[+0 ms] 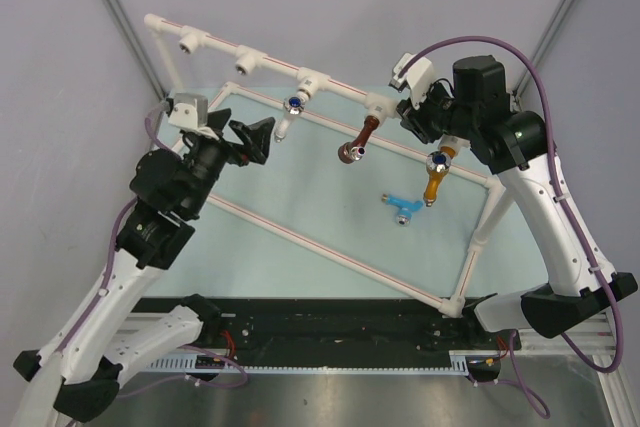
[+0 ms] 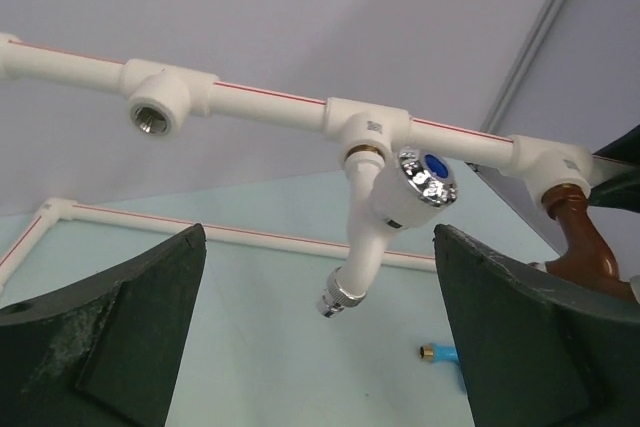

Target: Install the water faucets

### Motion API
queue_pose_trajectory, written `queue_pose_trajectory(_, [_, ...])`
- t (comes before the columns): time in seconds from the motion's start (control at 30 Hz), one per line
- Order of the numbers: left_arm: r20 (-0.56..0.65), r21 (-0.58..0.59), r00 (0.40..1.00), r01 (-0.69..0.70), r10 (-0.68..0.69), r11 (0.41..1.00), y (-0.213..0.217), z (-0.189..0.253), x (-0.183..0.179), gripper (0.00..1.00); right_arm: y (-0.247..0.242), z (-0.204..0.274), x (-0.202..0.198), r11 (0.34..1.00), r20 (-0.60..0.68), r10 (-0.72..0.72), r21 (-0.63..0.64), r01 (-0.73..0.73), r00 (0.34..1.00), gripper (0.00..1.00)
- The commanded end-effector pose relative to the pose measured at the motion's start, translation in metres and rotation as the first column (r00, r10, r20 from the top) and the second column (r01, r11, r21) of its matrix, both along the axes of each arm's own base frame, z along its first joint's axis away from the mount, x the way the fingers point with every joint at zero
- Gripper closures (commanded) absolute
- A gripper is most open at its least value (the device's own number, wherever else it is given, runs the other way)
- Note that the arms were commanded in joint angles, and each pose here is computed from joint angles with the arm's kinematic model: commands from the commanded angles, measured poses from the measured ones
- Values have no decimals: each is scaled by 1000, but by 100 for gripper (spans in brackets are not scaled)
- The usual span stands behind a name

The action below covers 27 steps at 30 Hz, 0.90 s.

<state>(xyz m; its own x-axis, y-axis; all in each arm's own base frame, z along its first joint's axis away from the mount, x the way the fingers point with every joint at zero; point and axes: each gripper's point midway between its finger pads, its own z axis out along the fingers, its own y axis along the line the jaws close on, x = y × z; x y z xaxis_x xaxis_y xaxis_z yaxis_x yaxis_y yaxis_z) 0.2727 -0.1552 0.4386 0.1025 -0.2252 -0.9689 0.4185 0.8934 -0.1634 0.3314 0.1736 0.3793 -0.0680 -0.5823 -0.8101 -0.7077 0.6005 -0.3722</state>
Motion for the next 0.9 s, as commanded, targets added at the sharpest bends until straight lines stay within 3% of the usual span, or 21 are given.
queue_pose_trajectory(0.0, [-62, -97, 993, 91, -97, 991, -10, -10, 3, 2, -5, -22, 1, 996, -99, -86, -5, 86, 991, 100])
queue_pose_trajectory(0.2, [-16, 93, 983, 184, -183, 978, -31, -27, 10, 8, -5, -23, 1, 996, -102, -89, -8, 89, 991, 100])
queue_pose_trajectory(0.43, [6, 266, 993, 113, -119, 957, -29, -36, 38, 18, -4, -23, 1, 996, -103, -87, -10, 87, 991, 100])
queue_pose_trajectory(0.6, [-2, 365, 987, 149, -159, 919, -40, -48, 48, 26, -5, -23, 0, 996, -103, -89, -12, 88, 991, 100])
queue_pose_trajectory(0.7, [7, 460, 973, 202, -230, 865, -50, -55, 46, 33, -5, -22, 0, 996, -99, -90, -10, 89, 991, 100])
queue_pose_trajectory(0.87, [80, 618, 953, 183, -293, 765, -50, -54, 39, 59, -5, -22, 0, 996, -103, -89, -11, 89, 991, 100])
